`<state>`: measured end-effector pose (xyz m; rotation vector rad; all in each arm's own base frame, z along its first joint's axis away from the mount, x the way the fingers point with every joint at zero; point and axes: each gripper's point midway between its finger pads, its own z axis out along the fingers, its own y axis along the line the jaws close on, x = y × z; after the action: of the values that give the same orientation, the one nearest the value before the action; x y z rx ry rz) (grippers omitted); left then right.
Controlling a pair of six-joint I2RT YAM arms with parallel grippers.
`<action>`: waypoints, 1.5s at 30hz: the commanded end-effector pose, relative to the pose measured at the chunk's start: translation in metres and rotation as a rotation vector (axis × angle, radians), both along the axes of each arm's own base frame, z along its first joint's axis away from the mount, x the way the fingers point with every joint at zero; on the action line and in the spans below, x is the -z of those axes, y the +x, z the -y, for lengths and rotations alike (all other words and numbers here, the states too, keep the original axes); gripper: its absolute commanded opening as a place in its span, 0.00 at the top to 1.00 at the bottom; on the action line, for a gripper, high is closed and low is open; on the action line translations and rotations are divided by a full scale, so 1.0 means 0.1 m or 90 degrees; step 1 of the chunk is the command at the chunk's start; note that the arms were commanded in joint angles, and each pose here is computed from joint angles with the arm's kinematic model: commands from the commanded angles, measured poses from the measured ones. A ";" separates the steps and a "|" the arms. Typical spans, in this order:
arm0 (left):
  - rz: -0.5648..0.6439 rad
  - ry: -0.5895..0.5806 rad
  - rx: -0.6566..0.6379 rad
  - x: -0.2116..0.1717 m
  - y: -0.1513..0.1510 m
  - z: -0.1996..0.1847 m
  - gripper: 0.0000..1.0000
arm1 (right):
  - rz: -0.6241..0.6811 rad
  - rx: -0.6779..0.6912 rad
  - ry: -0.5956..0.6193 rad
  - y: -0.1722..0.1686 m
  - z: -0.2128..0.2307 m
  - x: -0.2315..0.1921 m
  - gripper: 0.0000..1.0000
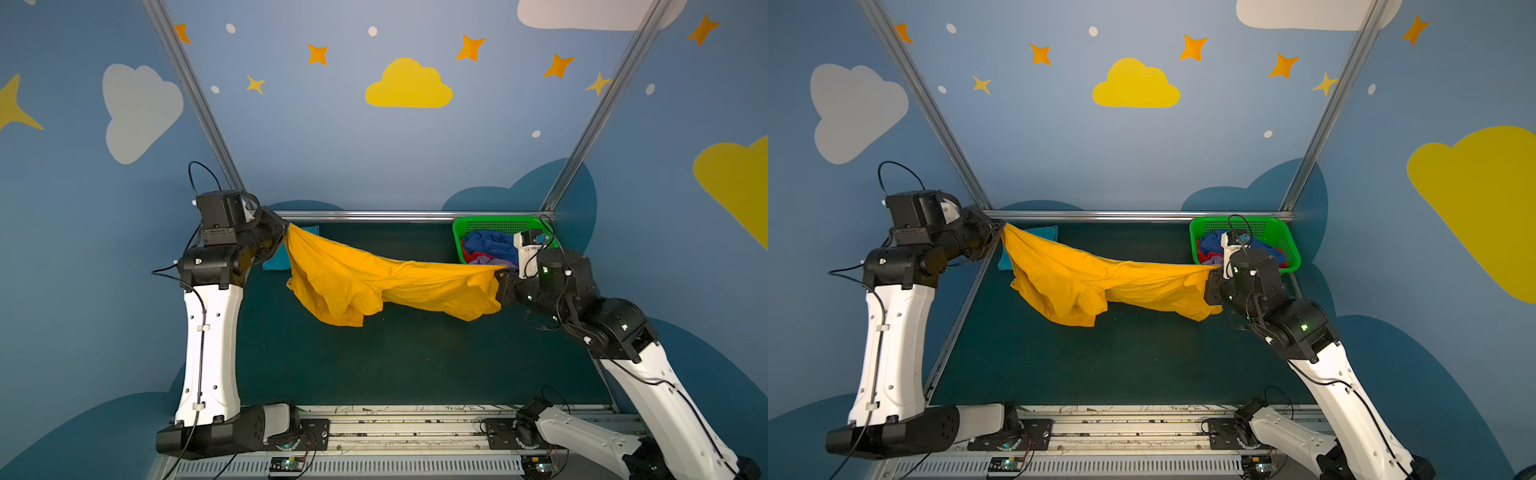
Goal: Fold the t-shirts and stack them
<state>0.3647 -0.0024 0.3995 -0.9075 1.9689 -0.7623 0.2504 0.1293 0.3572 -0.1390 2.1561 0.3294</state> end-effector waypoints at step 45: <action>-0.615 0.178 0.143 3.59 -1.70 0.98 0.71 | -0.240 0.030 -0.069 0.56 -0.30 1.36 1.00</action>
<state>0.1987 -0.0877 0.0413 -0.9341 2.9750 -0.0488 0.3079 0.1653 0.2159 -0.1293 2.5884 0.2203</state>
